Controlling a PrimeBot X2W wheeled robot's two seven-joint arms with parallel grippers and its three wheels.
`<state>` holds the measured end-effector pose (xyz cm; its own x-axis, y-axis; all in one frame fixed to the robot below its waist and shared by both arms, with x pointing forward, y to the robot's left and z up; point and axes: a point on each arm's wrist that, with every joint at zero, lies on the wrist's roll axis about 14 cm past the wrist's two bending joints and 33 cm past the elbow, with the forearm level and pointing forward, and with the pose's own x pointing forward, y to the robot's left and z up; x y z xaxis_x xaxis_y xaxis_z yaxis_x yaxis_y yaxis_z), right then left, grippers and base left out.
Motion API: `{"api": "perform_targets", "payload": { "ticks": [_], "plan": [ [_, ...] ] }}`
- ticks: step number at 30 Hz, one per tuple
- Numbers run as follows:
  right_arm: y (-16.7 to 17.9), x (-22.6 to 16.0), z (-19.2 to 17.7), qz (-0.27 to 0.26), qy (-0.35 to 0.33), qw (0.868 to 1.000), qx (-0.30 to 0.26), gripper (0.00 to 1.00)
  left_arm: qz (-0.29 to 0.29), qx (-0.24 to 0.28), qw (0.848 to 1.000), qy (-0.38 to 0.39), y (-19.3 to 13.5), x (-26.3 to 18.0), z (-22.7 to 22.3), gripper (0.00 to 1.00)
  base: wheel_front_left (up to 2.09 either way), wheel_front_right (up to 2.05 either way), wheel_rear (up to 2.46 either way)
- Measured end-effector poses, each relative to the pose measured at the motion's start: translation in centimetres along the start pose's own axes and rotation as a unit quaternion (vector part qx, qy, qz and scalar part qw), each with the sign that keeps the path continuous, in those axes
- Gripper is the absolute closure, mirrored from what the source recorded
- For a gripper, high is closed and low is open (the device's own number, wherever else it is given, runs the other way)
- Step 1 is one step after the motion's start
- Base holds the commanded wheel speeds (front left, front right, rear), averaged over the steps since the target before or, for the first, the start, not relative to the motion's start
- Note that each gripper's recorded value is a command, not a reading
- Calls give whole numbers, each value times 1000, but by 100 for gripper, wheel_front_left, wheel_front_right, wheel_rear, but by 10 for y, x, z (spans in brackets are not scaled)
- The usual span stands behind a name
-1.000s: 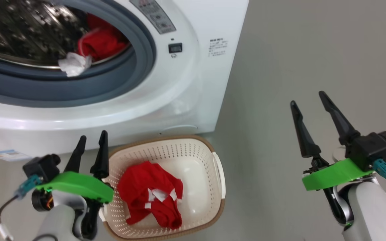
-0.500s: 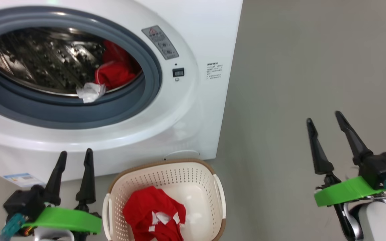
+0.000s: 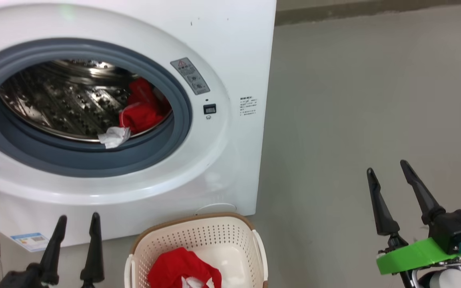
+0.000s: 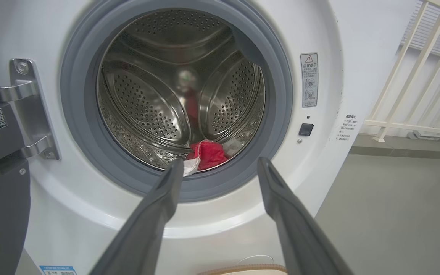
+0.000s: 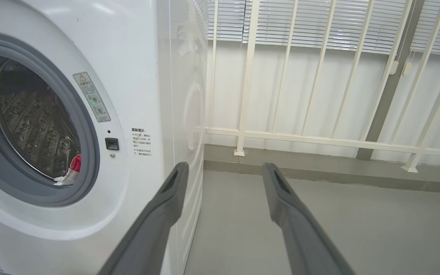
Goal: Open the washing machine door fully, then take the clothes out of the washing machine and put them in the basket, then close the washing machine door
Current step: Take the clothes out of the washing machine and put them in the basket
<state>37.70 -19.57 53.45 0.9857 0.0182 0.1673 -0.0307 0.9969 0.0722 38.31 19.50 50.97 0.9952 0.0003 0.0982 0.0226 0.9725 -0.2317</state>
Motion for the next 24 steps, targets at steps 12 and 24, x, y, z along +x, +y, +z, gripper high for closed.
{"api": "perform_targets", "payload": {
  "ticks": [12, 24],
  "plan": [
    [6, -10, 13, 10, -17, 1000, 1, 0, 8, 9, 1000, -7, 5, -17, 6, 0, 0, 0, 0],
    [9, -14, 9, 16, -11, 1000, 0, 0, 9, 13, 1000, 4, 4, -23, -1, 0, 0, 0, 0]
  ]
}}
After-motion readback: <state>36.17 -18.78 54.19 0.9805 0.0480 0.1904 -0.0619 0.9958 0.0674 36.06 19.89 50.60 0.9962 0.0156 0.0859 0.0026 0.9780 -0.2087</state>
